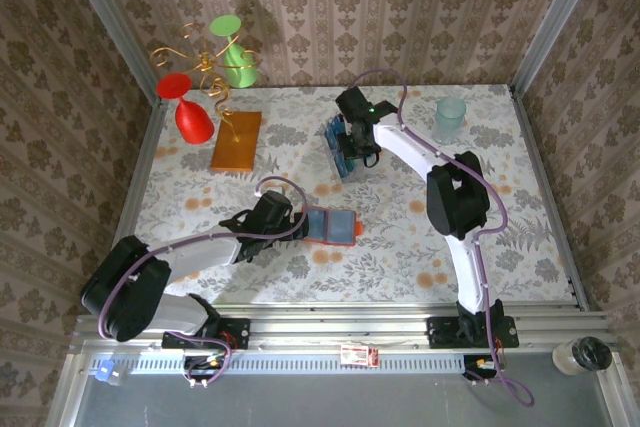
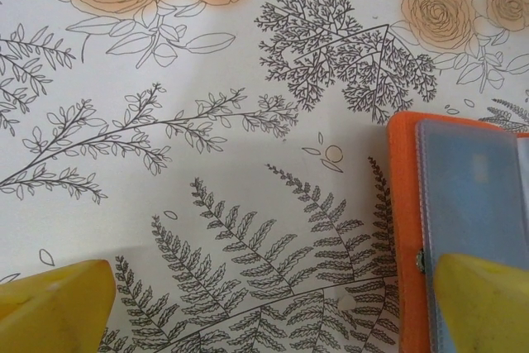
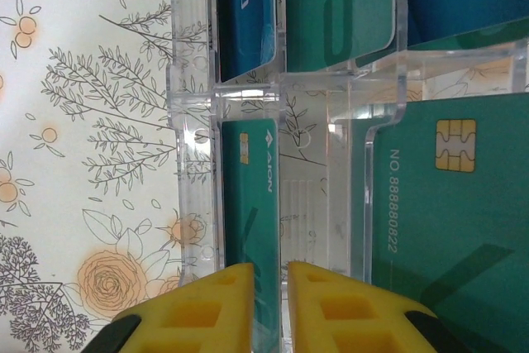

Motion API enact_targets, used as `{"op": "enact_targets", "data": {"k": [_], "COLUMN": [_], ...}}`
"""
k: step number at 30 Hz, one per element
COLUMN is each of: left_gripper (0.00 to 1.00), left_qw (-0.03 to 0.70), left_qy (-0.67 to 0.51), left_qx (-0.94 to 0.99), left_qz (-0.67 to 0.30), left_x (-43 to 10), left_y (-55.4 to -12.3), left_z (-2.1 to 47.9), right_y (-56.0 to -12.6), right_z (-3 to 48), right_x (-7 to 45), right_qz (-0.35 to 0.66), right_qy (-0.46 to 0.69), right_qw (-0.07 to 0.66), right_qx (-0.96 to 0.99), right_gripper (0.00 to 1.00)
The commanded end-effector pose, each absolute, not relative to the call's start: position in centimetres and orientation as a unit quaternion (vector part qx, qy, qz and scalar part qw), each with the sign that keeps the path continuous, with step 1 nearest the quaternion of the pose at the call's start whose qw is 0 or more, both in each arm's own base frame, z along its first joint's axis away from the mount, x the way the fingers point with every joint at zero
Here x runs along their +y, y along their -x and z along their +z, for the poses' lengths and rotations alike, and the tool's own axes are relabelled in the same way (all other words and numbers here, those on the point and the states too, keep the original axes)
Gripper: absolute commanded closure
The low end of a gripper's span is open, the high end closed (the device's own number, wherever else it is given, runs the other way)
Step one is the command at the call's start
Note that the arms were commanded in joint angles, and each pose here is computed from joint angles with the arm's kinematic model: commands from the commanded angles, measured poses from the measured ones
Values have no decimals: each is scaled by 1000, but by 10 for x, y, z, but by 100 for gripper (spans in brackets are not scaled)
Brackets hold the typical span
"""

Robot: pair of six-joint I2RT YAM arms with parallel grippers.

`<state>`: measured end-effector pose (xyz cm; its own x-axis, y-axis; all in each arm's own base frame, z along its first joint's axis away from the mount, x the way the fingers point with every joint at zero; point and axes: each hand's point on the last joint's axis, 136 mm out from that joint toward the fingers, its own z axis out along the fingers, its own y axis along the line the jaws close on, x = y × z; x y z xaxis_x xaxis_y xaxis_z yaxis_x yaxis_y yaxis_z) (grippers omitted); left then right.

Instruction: Put the credit cards into the card holder

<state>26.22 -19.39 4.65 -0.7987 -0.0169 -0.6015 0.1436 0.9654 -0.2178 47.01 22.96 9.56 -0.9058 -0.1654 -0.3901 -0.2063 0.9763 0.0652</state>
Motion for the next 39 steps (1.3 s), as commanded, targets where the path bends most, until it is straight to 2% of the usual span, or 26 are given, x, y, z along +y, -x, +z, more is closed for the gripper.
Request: {"op": "enact_targets", "data": {"k": [1, 11, 18, 22, 28, 39], "left_gripper": [0, 0, 0, 0, 0, 0], "left_qw": [321, 323, 322, 323, 325, 327], "left_qy": [-28, -25, -26, -26, -27, -29], "left_qx": [939, 938, 938, 938, 937, 936], "left_qz": [-125, -126, -126, -126, -127, -126], "left_x": [-189, -189, -190, -190, -190, -190], "left_y": [-262, -264, -263, -264, -264, -265], "left_z": [50, 51, 50, 51, 53, 56], "right_y": [-469, -468, -467, -467, -469, -465], "right_z": [87, 86, 87, 92, 116, 188], "right_x": [226, 232, 236, 239, 239, 236], "right_qz": [42, 56, 67, 76, 83, 105], "right_qy": [93, 93, 93, 93, 98, 99], "right_qw": [177, 172, 171, 174, 195, 263], "right_qx": [979, 979, 979, 977, 972, 954], "right_gripper": [81, 83, 92, 100, 100, 100]}}
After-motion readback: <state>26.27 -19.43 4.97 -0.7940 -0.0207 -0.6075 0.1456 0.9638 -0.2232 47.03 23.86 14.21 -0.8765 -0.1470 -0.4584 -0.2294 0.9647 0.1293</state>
